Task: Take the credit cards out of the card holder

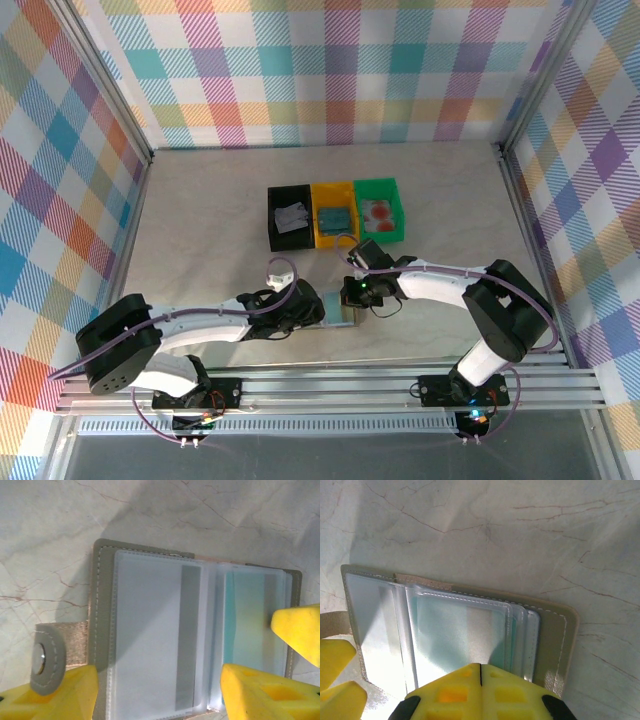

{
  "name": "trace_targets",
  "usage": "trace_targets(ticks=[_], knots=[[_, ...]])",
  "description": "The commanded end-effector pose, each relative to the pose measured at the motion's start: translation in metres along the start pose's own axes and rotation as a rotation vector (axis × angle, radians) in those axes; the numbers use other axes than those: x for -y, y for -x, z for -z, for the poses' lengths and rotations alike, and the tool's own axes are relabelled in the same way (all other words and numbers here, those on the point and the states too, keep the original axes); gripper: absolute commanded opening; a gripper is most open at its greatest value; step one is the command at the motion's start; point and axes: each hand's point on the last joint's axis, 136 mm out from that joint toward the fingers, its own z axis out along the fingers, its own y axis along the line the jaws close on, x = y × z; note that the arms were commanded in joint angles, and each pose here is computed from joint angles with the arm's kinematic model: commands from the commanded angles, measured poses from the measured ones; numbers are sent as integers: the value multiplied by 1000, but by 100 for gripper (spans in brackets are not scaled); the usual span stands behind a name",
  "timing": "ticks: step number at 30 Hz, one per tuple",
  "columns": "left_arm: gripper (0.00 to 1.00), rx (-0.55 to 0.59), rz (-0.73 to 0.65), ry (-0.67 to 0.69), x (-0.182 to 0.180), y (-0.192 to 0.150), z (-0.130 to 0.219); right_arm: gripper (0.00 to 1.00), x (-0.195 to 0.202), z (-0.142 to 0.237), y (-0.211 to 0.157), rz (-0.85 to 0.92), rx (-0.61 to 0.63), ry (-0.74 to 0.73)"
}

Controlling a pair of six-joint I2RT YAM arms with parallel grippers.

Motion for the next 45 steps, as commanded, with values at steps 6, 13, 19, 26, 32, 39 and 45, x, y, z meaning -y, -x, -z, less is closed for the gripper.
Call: trace_targets(ticks=[6,13,19,26,32,39,45], knots=[[66,-8,-24,-5,7,-2,0,0,3,0,-2,-27,-9,5],[66,-24,-8,-48,17,-5,-3,0,3,-1,-2,-29,-9,4],[66,-29,-2,-65,21,-6,-4,0,3,-1,-3,-27,-10,6],[66,-45,-3,-75,25,-10,-10,0,3,-1,-3,-28,-9,7],[66,-40,14,-110,33,-8,-7,0,3,-1,-3,-27,-9,9],[66,2,28,-174,42,1,5,0,4,-1,-4,-27,-10,10],[66,26,35,-207,44,5,12,0,4,-1,-4,-27,-12,11]])
